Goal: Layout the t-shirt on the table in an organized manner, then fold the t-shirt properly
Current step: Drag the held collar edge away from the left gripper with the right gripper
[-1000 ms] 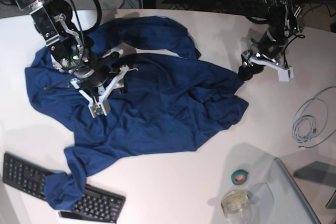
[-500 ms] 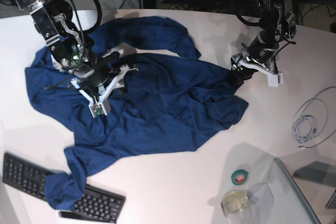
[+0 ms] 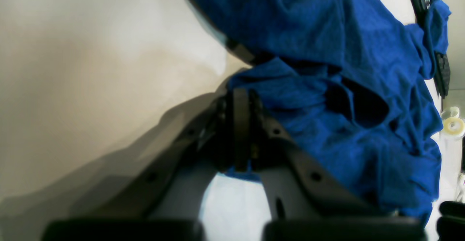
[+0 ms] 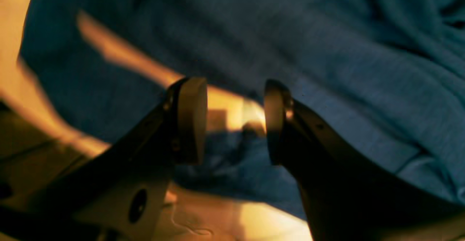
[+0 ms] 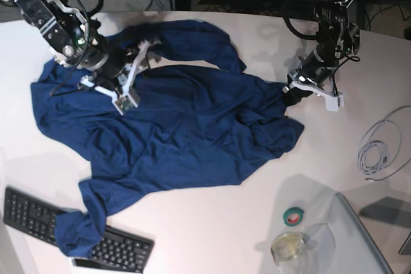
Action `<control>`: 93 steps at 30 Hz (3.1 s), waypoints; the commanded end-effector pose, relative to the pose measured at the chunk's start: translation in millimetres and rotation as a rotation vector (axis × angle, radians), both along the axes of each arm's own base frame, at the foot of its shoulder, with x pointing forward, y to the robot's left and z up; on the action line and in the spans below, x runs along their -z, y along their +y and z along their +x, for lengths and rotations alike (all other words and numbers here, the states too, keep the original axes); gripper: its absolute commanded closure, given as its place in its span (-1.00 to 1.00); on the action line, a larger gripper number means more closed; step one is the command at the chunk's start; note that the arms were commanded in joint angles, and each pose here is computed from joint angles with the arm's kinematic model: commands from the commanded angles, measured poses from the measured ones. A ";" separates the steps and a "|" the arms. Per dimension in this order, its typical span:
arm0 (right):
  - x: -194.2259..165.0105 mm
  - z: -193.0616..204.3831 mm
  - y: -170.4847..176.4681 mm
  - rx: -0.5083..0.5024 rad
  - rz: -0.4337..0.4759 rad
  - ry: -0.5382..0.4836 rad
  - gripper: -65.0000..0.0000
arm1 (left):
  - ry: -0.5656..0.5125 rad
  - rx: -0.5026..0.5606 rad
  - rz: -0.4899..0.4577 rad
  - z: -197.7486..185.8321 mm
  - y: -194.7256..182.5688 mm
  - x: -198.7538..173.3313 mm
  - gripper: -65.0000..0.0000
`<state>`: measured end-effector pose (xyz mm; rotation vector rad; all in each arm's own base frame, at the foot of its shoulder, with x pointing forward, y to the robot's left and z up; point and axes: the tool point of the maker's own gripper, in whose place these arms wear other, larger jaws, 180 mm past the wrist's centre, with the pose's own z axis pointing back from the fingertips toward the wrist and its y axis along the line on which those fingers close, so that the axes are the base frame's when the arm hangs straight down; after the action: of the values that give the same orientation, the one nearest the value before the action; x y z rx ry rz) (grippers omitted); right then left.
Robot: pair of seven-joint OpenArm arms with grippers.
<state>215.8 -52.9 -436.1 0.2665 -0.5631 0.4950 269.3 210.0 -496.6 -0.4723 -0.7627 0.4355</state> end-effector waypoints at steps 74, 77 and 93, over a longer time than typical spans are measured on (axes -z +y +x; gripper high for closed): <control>-23.1 138.9 -205.0 0.760 0.078 -0.061 -0.22 | 0.058 0.057 0.119 -72.2 15.3 -9.6 1.00; -5.6 121.9 -248.2 0.890 0.071 -0.012 -0.22 | 0.043 0.067 0.129 -72.0 14.2 -15.8 1.00; 54.0 68.8 -248.8 0.820 -0.005 0.134 0.36 | 0.087 0.110 0.125 -76.3 9.0 -15.4 1.00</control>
<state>279.3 -298.9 -496.7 0.0410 -0.4780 -0.3166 189.8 213.8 -487.1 -0.3813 -0.6538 0.3110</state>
